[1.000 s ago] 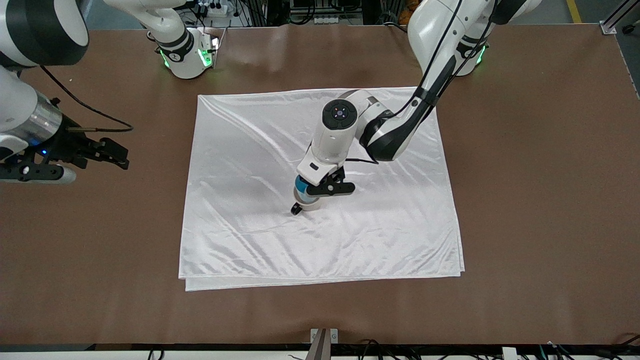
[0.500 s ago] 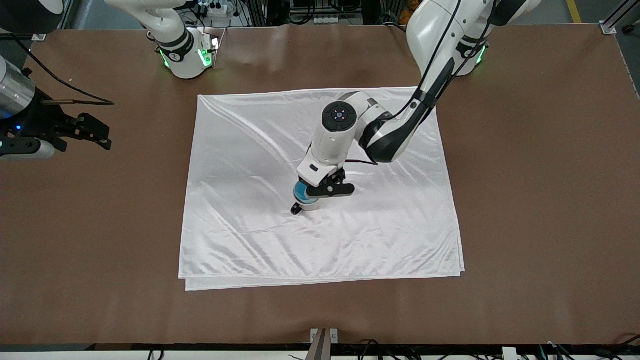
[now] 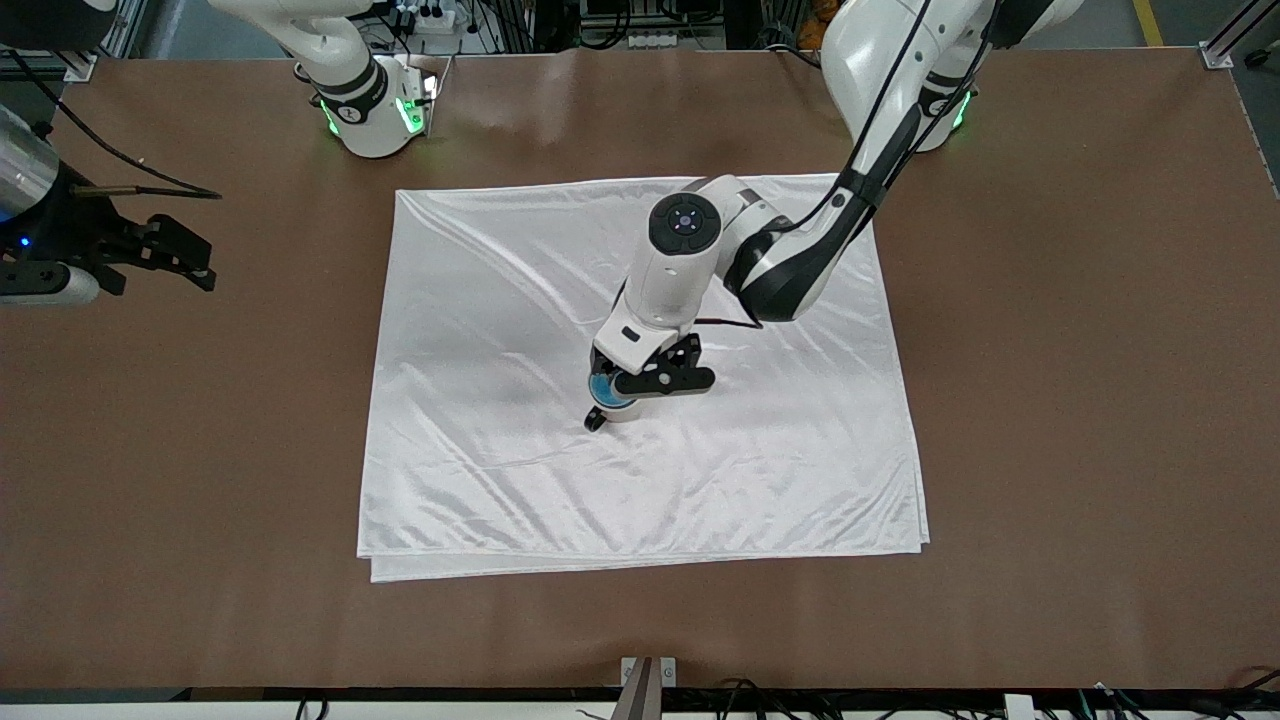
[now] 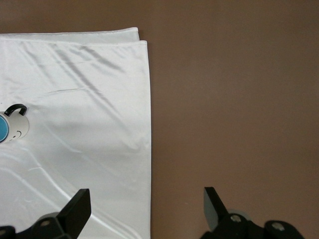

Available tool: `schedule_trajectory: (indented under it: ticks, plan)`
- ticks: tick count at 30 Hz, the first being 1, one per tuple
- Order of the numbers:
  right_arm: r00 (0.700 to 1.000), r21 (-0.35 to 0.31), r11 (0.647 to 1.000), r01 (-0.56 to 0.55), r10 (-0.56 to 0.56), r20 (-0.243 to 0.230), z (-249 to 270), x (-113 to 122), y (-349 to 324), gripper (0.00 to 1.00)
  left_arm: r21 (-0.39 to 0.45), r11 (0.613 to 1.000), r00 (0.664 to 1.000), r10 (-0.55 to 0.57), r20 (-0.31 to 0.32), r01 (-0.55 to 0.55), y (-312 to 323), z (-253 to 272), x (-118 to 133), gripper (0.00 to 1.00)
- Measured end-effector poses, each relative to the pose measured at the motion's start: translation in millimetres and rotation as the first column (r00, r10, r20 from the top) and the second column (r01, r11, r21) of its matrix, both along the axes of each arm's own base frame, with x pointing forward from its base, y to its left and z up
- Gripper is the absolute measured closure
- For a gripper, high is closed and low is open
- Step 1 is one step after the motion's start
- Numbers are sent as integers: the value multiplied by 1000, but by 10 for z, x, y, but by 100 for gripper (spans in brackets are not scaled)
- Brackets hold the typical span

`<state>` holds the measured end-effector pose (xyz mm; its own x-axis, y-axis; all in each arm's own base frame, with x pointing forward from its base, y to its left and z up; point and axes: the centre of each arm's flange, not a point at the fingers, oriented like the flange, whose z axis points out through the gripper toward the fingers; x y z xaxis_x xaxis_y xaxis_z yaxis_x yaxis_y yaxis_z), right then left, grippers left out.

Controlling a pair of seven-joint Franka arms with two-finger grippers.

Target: Place blue cup into white mug on cloth

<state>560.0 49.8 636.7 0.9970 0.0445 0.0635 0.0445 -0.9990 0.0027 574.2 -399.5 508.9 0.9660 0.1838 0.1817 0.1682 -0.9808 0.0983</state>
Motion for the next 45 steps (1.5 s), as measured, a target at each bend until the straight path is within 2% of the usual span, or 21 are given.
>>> schedule_trajectory:
  ticks: [10, 20, 30, 45]
  plan:
    - [1000, 54, 999, 1, -2, 18, 26, 15, 47, 0, 51, 998, 999, 37, 3, -37, 1010, 651, 185, 0]
    - [1000, 55, 998, 10, -11, 9, 18, 12, -3, 0, 116, 992, 998, -57, -23, 59, 2063, 1121, 235, 0]
    - [1000, 40, 999, 17, -17, -4, 3, 2, -53, 0, 94, 992, 994, -72, -80, 79, 2931, 1090, 321, 0]
    - [1000, 37, 999, 17, -17, -14, -16, -6, -56, 0, 107, 991, 989, -71, -127, 84, 3363, 818, 231, 0]
